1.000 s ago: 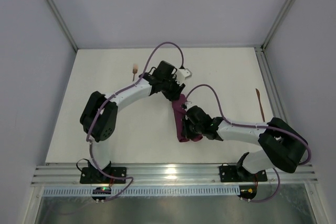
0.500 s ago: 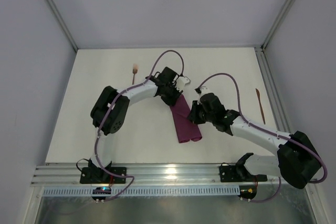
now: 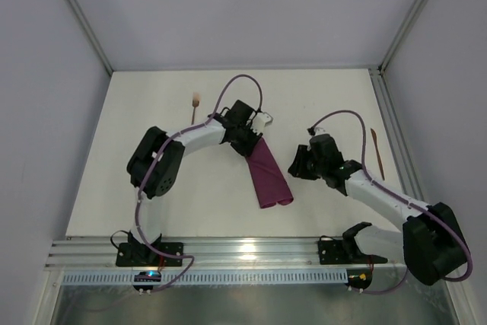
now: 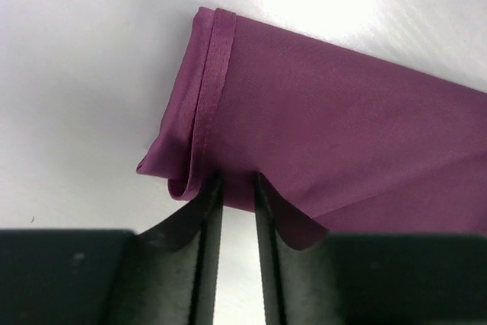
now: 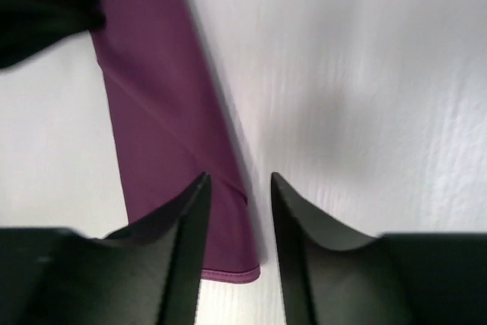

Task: Fold the napkin into a case and place the utensils inside
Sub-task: Smooth out the smaller rectangle-folded napkin at the center of the board, then pick up the knife from the corner of the board.

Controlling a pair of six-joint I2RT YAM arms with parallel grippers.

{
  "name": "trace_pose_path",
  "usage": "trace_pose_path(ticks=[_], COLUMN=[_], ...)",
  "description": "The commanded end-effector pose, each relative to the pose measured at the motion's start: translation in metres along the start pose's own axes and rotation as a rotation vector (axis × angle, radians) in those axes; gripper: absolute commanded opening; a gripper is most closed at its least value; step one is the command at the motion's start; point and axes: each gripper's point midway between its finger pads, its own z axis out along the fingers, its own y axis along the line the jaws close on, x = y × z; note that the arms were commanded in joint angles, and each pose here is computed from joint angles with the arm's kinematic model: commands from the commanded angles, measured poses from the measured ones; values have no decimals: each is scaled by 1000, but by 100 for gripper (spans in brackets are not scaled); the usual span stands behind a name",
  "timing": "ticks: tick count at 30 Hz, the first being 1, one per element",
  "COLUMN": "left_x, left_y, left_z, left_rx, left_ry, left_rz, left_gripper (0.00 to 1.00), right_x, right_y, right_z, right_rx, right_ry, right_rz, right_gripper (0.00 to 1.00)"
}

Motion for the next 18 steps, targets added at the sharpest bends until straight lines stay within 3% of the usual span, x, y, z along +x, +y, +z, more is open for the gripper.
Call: trace_pose_path(ticks=[1,3,5,9,13,18], left_x=[-20,-39,-58,-90,-96,-66], left_y=[6,6,2,-7,-8,12], left_z=[-30,-43,-60,-89,-115,-145], left_rx=[-47,-49,-44,-11,4,-6], left_ry=[-64,-117,-172,-244,-268,-254], left_rz=[-35,-33,-28,-34,-41,-75], left_gripper=[27,35,39,43,45,47], right_x=[-90,-124,-152,-183,-163,-134], right_y=[-8,-27,-77,-170,-256,-294], right_z=[-34,-51,-67,-93,-88,-73], right_rx=[8,53,169,372,519,552], right_ry=[-196,-256,-323,-367,-259,-83], right_rz=[-3,10,89,238,414,478], right_gripper=[45,59,71,73,73,73])
